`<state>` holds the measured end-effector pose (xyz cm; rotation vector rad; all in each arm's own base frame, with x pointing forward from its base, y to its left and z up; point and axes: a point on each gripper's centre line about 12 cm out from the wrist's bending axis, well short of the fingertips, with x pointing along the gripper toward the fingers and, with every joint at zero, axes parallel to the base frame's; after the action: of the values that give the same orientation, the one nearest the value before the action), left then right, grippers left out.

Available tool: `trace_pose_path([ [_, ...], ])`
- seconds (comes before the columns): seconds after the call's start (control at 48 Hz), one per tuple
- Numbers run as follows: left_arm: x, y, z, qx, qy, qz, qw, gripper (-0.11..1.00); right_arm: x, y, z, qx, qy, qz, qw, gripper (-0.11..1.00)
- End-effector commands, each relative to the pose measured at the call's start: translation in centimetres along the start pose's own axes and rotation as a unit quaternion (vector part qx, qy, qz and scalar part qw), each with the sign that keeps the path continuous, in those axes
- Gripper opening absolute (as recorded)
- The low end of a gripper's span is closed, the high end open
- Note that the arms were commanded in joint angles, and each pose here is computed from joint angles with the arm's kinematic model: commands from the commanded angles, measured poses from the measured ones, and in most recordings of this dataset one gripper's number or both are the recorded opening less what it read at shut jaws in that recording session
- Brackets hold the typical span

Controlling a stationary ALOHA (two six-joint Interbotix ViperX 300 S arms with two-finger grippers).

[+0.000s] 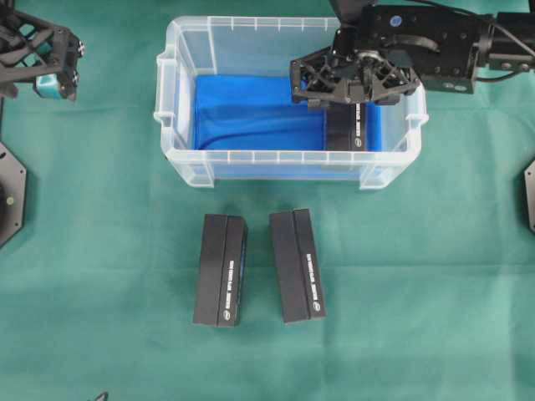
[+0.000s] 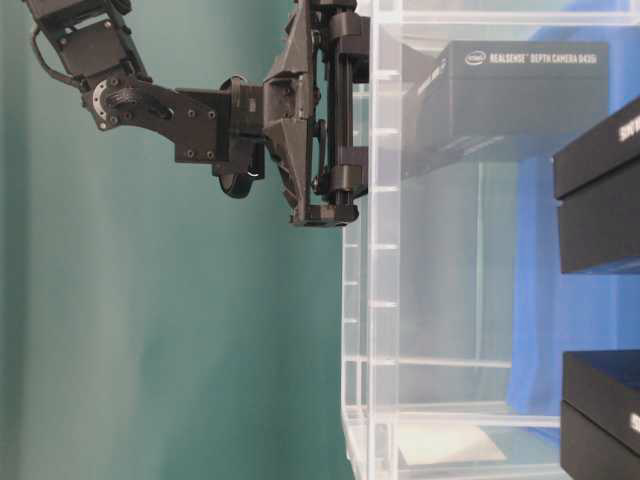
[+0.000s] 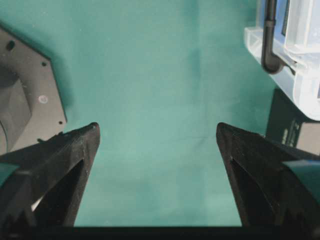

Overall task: Take out the box from the case.
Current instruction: 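Close the right gripper on the right black box, then lift the right black box up out of the case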

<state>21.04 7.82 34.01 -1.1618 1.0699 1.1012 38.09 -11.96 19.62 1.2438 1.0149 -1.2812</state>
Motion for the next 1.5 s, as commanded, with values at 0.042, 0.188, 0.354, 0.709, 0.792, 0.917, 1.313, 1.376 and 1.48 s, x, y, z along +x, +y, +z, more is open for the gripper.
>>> trace_pose_path([
  [0.042, -0.7, 0.1, 0.0, 0.000, -0.006, -0.011, 0.9999, 0.95, -0.7, 0.1, -0.2, 0.000, 0.000, 0.006, 1.0000, 0.64],
  [0.188, -0.7, 0.2, 0.0, 0.000, -0.004, -0.007, 1.0000, 0.95, -1.2, 0.3, -0.2, 0.000, -0.001, 0.012, 0.9999, 0.64],
  [0.354, -0.7, 0.2, 0.0, 0.000, -0.003, -0.004, 1.0000, 0.95, -2.8, -0.1, -0.1, 0.002, -0.001, 0.008, 1.0000, 0.64],
  [0.709, -0.7, 0.3, 0.0, 0.000, -0.005, -0.003, 1.0000, 0.95, -7.7, -0.5, 0.5, 0.007, -0.011, 0.017, 0.9998, 0.64],
  [0.792, -0.7, 0.3, 0.0, 0.000, -0.005, -0.003, 1.0000, 0.95, -9.0, -0.6, 0.7, 0.008, -0.012, 0.017, 0.9997, 0.64],
  [0.917, -0.8, 0.3, 0.0, 0.000, -0.006, -0.003, 1.0000, 0.95, -11.0, -0.7, 0.9, 0.007, -0.016, 0.018, 0.9997, 0.64],
  [1.313, -0.8, 0.4, -0.1, -0.001, -0.005, -0.004, 1.0000, 0.95, -16.3, -1.0, 1.5, -0.003, -0.023, 0.015, 0.9996, 0.64],
  [1.376, -0.8, 0.4, -0.1, -0.001, -0.005, -0.004, 1.0000, 0.95, -17.2, -1.1, 1.6, -0.003, -0.024, 0.014, 0.9996, 0.64],
  [1.48, -0.8, 0.4, -0.1, -0.001, -0.005, -0.004, 1.0000, 0.95, -18.2, -1.3, 1.7, -0.001, -0.026, 0.012, 0.9996, 0.64],
])
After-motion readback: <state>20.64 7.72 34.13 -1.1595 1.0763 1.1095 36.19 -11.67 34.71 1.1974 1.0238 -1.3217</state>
